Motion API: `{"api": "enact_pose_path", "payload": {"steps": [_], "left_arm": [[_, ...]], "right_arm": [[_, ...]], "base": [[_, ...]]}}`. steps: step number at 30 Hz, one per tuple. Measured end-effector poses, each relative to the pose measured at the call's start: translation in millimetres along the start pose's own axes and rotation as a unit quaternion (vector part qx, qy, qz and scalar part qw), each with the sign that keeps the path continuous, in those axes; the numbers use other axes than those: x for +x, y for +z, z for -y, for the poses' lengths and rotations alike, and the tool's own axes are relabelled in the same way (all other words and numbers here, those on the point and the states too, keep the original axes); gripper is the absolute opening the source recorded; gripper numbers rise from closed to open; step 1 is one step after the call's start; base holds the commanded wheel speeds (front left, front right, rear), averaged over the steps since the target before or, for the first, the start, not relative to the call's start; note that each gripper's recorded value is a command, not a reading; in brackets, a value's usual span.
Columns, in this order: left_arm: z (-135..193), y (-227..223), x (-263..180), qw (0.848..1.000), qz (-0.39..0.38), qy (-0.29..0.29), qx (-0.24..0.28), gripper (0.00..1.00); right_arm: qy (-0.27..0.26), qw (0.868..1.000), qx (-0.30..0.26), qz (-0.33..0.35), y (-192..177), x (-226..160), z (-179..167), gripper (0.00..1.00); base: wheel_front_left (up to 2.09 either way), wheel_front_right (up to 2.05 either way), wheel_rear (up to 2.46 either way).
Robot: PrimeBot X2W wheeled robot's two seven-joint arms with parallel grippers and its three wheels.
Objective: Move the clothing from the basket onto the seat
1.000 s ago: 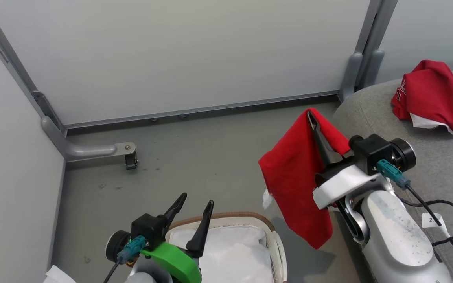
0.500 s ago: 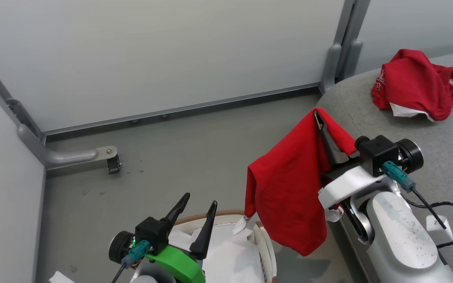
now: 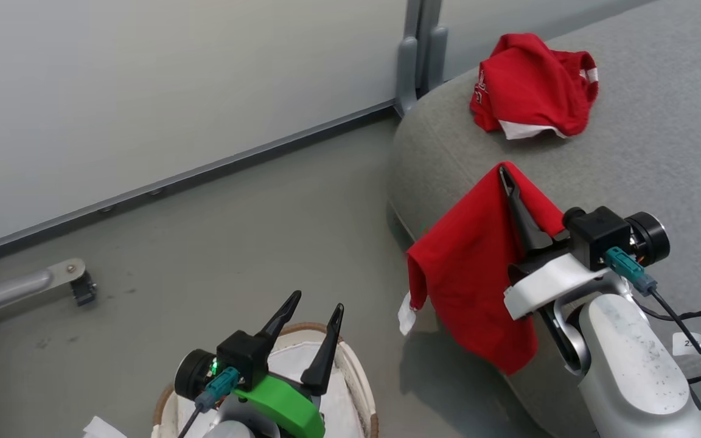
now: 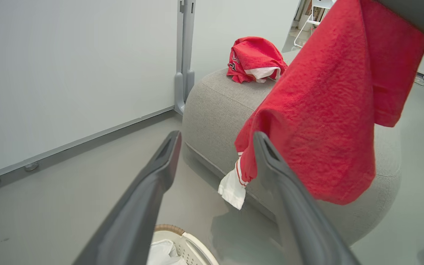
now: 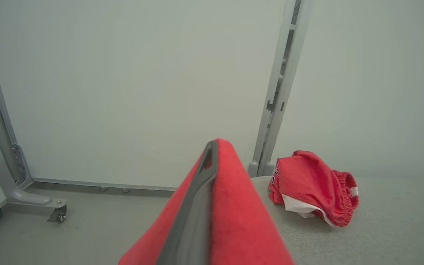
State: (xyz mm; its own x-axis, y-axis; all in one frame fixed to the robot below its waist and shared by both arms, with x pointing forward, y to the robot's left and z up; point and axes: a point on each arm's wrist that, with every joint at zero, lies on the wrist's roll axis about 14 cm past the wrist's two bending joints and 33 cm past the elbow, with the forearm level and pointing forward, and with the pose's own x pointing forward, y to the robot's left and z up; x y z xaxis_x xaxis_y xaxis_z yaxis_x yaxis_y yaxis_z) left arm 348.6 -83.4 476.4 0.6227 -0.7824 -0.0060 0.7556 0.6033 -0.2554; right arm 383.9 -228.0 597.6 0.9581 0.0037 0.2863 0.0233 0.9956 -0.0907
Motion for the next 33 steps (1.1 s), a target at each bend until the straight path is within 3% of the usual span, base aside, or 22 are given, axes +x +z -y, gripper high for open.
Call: {"api": "enact_pose_path", "payload": {"steps": [10,18,25,33], "left_arm": [[30.6,-17.4,20.9,0.998,-0.024,-0.061,-0.007,1.00],[27.8,-23.0,17.7,0.998,-0.031,-0.057,-0.012,1.00],[11.0,-21.5,19.0,0.999,-0.025,-0.039,-0.017,1.00],[-9.9,-20.3,19.8,0.999,-0.018,-0.018,-0.023,1.00]], "right_arm": [[-0.071,0.997,-0.015,-0.029,-11.2,-34.4,45.7,0.00],[-0.078,0.996,-0.020,-0.044,-22.2,-35.6,53.6,0.00],[-0.074,0.995,-0.072,-0.011,2.4,3.9,76.6,0.00],[-0.076,0.981,-0.169,0.062,69.9,75.6,121.9,0.00]], "base": [[0.00,0.00,0.00],[0.00,0.00,0.00],[0.00,0.00,0.00],[0.00,0.00,0.00]]}}
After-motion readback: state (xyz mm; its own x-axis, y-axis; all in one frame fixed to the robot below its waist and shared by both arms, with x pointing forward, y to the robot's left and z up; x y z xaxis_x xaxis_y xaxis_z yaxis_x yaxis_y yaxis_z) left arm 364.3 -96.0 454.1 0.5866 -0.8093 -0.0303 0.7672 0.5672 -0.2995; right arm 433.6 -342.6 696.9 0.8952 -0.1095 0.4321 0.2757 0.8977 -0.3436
